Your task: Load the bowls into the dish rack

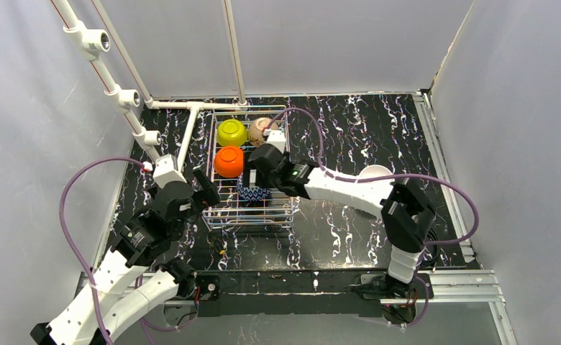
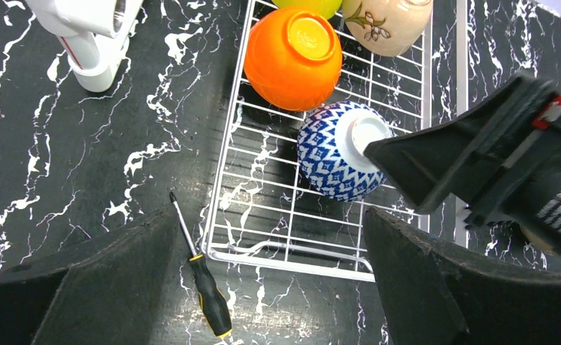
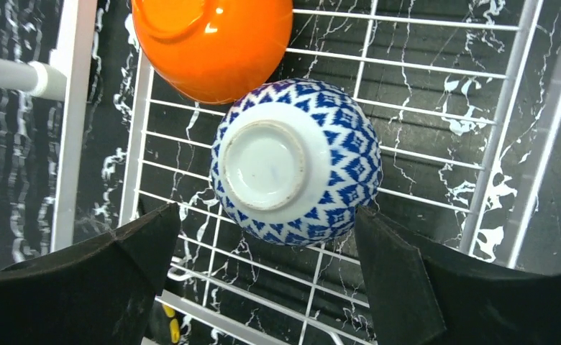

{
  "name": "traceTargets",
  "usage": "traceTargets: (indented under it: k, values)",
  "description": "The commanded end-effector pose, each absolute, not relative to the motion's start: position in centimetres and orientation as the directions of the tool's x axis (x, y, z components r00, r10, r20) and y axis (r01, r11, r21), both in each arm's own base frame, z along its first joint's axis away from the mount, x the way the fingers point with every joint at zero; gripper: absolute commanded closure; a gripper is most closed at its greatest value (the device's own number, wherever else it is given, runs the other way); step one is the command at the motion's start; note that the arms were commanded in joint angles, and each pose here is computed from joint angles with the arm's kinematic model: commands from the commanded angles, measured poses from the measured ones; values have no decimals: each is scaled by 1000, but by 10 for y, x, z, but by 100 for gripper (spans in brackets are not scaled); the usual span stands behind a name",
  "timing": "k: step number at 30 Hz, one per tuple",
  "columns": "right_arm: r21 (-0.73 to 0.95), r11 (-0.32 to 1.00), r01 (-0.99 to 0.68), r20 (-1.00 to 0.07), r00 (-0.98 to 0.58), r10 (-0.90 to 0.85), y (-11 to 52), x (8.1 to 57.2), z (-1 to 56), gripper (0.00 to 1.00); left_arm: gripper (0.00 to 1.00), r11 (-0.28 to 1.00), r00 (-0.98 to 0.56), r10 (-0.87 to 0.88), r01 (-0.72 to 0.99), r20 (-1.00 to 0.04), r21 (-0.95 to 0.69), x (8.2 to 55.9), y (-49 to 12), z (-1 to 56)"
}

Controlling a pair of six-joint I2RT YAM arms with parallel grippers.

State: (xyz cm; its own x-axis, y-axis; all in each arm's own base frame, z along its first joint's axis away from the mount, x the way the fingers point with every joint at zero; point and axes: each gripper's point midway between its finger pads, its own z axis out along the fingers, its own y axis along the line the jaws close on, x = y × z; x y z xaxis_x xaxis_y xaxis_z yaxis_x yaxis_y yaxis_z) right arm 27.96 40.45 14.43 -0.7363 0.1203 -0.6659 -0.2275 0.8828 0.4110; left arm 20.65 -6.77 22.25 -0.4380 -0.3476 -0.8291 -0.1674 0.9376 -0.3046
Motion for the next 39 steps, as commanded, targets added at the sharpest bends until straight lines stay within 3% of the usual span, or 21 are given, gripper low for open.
traceTargets:
  k: [1,9,21,30,39]
  values:
    - [157,955,-251,-751,-659,-50,394,289,138,1,2,925,-378,-372,-220,-848,-309,203,-51,231]
    - [6,932,-363,-724,-645,-246,423,285,112,1,2,916,-351,-390,-239,-851,-321,200,-44,233]
    - [-137,969,-204,-761,-605,-235,383,304,112,9,2,921,-377,-379,-238,-845,-307,202,-48,228]
    - [88,974,-209,-811,-583,-52,386,330,109,19,2,923,-383,-377,-235,-843,-305,202,-49,227]
    - [100,967,-235,-841,-539,-45,400,354,115,23,2,925,-386,-372,-234,-844,-300,202,-50,227]
